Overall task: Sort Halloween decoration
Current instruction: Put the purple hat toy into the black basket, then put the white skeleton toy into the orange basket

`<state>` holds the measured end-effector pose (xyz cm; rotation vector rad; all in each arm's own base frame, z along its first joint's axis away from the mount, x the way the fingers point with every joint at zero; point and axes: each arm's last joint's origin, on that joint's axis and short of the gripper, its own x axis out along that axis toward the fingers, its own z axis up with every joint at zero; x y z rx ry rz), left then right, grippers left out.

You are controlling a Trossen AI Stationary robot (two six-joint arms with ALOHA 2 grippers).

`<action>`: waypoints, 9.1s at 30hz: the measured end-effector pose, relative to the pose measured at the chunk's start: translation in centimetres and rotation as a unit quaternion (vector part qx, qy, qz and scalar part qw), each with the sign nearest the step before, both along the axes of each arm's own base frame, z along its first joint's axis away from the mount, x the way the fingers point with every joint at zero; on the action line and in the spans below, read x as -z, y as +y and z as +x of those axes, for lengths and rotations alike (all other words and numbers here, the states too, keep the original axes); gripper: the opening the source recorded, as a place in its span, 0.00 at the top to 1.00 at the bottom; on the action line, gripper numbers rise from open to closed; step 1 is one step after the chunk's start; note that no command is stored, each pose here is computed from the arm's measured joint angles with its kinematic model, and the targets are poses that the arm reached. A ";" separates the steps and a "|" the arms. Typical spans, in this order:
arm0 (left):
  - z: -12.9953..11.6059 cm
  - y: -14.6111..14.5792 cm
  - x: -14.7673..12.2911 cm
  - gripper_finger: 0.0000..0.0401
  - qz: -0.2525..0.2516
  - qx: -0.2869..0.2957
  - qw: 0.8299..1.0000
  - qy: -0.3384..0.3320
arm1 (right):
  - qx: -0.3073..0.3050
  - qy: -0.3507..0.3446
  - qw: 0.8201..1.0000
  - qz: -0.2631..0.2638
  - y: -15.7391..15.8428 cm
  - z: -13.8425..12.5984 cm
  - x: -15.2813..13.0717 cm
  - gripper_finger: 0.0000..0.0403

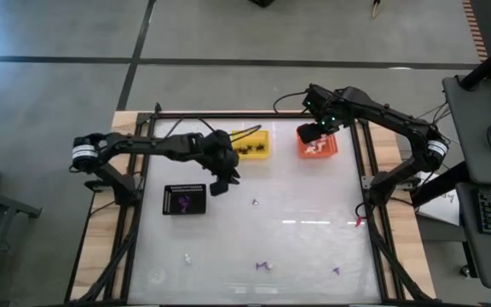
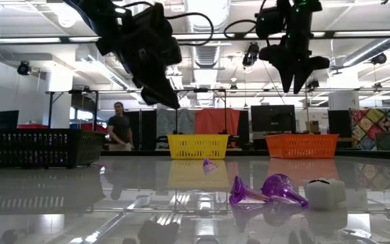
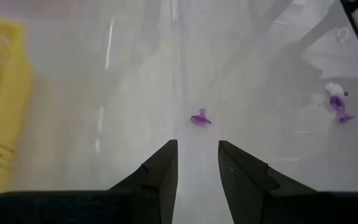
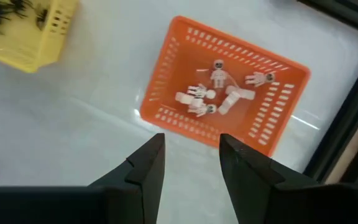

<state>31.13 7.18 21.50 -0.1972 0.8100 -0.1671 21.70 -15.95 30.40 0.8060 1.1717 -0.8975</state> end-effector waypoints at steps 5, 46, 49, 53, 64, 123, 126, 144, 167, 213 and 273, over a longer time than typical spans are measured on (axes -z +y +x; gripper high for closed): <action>1.2 -1.2 1.7 0.76 -0.047 -0.062 0.996 0.036 | 0.009 -0.009 1.000 0.002 0.9 0.7 -0.5 0.65; 4.4 -5.8 4.9 0.78 -0.149 -0.231 0.960 0.054 | 0.022 -0.028 0.999 0.025 7.4 3.9 -0.5 0.63; 4.5 -6.4 4.8 0.79 -0.159 -0.220 0.961 0.048 | 0.017 -0.028 0.999 0.025 7.7 4.0 -0.5 0.63; 4.6 -7.6 4.7 0.80 -0.167 -0.211 0.962 0.046 | 0.011 -0.028 0.999 0.025 8.1 4.1 -0.5 0.63; 5.3 -6.8 7.9 0.80 -0.171 -0.235 0.953 0.082 | 0.011 -0.030 0.999 0.024 8.0 4.1 -0.5 0.63; 0.0 -5.8 0.0 1.00 0.013 -0.145 0.975 0.170 | -0.022 -0.024 0.999 0.019 8.0 4.1 -0.4 0.63; -2.6 -5.8 0.0 1.00 0.023 -0.158 0.965 0.208 | -0.029 -0.023 0.999 0.017 8.0 4.1 -0.5 0.63; -12.2 -7.1 3.2 1.00 -0.071 -0.174 0.958 0.214 | -0.064 -0.029 0.997 0.027 8.8 4.4 -0.4 0.63; -11.1 -7.2 0.7 0.71 -0.066 -0.151 0.969 0.181 | -0.258 -0.106 0.955 0.100 22.1 8.4 1.3 0.67; -11.1 -7.3 -2.7 0.71 -0.063 -0.154 0.964 0.207 | -0.533 -0.098 0.837 0.075 36.6 14.1 14.8 0.65; -11.5 -7.9 -2.5 0.71 -0.053 -0.133 0.963 0.230 | -0.256 0.093 0.961 -0.037 21.4 7.8 5.2 0.97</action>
